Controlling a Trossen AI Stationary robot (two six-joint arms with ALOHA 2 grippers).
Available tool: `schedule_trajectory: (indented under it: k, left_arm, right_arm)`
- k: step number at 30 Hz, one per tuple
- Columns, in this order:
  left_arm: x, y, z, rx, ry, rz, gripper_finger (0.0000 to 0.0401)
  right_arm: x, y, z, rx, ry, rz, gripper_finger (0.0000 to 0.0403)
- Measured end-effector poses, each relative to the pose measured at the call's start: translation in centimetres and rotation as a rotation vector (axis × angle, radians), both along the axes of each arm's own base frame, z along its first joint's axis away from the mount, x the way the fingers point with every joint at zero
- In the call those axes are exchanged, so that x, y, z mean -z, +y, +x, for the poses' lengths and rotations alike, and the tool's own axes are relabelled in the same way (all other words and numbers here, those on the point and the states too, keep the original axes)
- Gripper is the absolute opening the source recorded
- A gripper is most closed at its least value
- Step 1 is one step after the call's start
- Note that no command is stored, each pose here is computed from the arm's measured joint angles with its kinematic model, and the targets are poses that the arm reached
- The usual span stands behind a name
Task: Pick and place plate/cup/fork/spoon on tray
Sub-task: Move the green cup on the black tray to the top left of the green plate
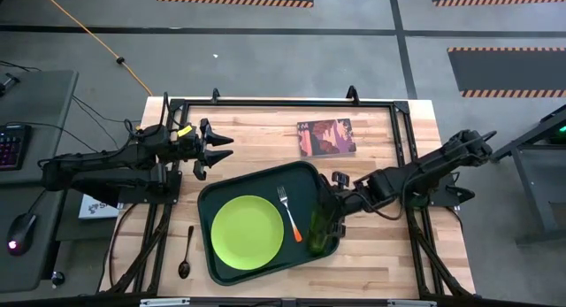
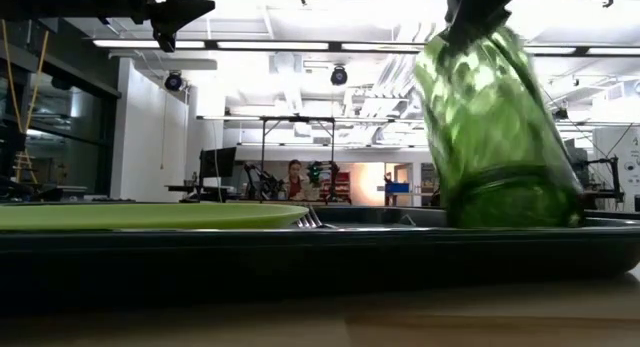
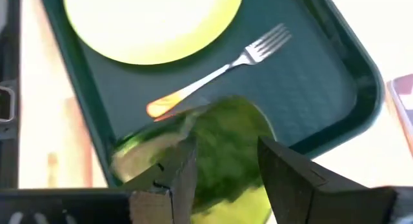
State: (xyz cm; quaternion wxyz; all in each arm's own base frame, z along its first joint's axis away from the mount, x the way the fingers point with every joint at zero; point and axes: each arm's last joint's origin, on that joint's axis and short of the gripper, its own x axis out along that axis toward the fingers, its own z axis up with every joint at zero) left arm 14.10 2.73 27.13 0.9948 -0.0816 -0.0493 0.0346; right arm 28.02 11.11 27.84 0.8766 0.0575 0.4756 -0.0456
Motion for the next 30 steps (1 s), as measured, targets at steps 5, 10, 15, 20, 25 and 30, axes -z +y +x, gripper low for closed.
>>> schedule_trajectory:
  k: [5, 10, 15, 20, 25, 30]
  left_arm:
    - [0.0, 0.0, 0.0, 0.0, -0.001, 0.0, 0.0172]
    - [0.0, 0.0, 0.0, 0.001, -0.001, 0.0, 0.0172]
    - [0.0, 0.0, 0.0, 0.001, -0.001, 0.0, 0.0172]
    - [0.0, 0.0, 0.0, 0.001, -0.001, 0.0, 0.0172]
    - [0.0, 0.0, 0.0, 0.001, -0.001, 0.0, 0.0172]
    - [0.0, 0.0, 0.0, 0.001, -0.001, -0.001, 0.0172]
  right_arm:
    - [-0.3, 0.7, -0.1, -0.021, -0.02, 0.012, 0.0154]
    - [-0.5, 1.3, -0.1, -0.034, -0.05, 0.028, 0.0154]
    - [-0.5, 1.4, 0.0, -0.035, -0.063, 0.034, 0.0154]
    - [0.3, 1.6, 0.7, -0.038, -0.048, 0.025, 0.0154]
    - [1.1, 1.9, 1.1, -0.045, -0.022, 0.02, 0.0154]
    - [1.0, 2.4, 1.1, -0.055, -0.045, 0.024, 0.0154]
